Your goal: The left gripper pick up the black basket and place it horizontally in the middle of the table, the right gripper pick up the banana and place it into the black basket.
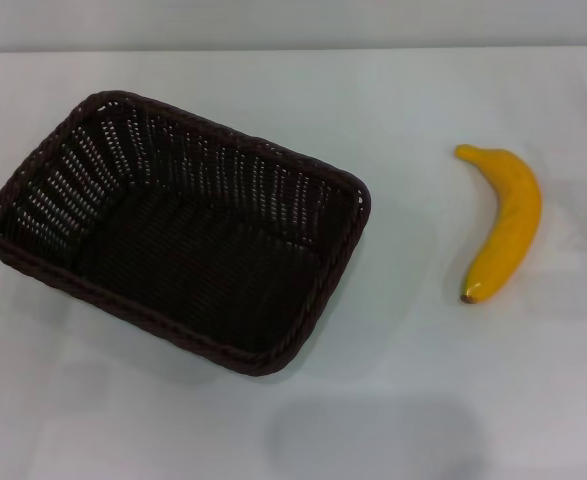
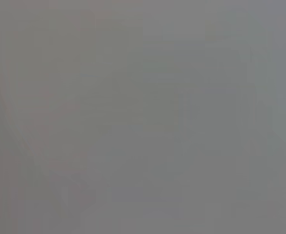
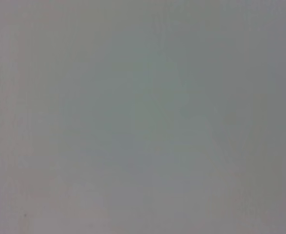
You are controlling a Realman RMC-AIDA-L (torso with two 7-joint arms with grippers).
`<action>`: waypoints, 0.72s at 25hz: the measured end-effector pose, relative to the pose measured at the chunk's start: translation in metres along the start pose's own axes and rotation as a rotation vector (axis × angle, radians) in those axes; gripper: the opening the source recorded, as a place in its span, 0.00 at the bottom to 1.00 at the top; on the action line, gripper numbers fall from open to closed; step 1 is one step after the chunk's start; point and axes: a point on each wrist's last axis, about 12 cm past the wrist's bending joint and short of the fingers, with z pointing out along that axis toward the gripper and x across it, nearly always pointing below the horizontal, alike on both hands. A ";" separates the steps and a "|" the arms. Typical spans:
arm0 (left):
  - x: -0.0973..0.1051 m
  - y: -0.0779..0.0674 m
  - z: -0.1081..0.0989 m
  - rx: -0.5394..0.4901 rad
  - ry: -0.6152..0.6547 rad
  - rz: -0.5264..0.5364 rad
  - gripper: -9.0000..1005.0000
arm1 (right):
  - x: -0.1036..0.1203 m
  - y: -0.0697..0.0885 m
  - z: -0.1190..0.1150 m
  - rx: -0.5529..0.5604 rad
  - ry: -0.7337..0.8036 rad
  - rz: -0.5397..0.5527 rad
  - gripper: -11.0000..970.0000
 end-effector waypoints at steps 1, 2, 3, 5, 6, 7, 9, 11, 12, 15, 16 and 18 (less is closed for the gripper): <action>0.000 0.000 -0.001 0.000 -0.006 0.011 0.88 | 0.000 0.000 0.000 0.000 0.001 -0.001 0.90; -0.001 -0.001 -0.002 0.001 -0.010 0.017 0.88 | 0.000 0.000 0.000 -0.002 0.002 -0.001 0.90; -0.001 -0.001 -0.002 0.001 -0.011 0.023 0.88 | 0.000 0.000 0.000 -0.005 0.003 -0.003 0.90; -0.001 -0.001 -0.002 0.000 -0.012 0.026 0.88 | -0.001 0.000 0.000 -0.012 0.000 -0.008 0.90; -0.001 -0.001 -0.002 -0.001 -0.012 0.026 0.88 | -0.001 0.000 0.001 -0.013 -0.003 -0.011 0.90; -0.001 -0.001 -0.002 -0.002 -0.012 0.025 0.88 | -0.002 0.000 0.001 -0.014 -0.003 -0.013 0.90; 0.000 -0.002 -0.003 -0.005 -0.008 0.019 0.88 | -0.002 0.000 0.003 -0.016 -0.003 -0.016 0.89; 0.001 -0.002 -0.002 -0.004 -0.008 0.016 0.88 | -0.002 0.001 0.004 -0.020 -0.004 -0.021 0.87; 0.000 -0.003 -0.001 -0.001 -0.013 0.015 0.88 | -0.003 0.001 0.005 -0.024 -0.004 -0.023 0.87; -0.001 -0.004 0.002 0.002 -0.024 0.014 0.88 | -0.003 0.001 0.006 -0.032 -0.001 -0.027 0.84; -0.001 -0.004 0.003 0.002 -0.025 0.013 0.88 | -0.003 0.001 0.006 -0.034 0.000 -0.029 0.83; -0.001 -0.005 0.005 0.000 -0.031 0.011 0.88 | -0.003 0.001 0.006 -0.042 0.009 -0.037 0.82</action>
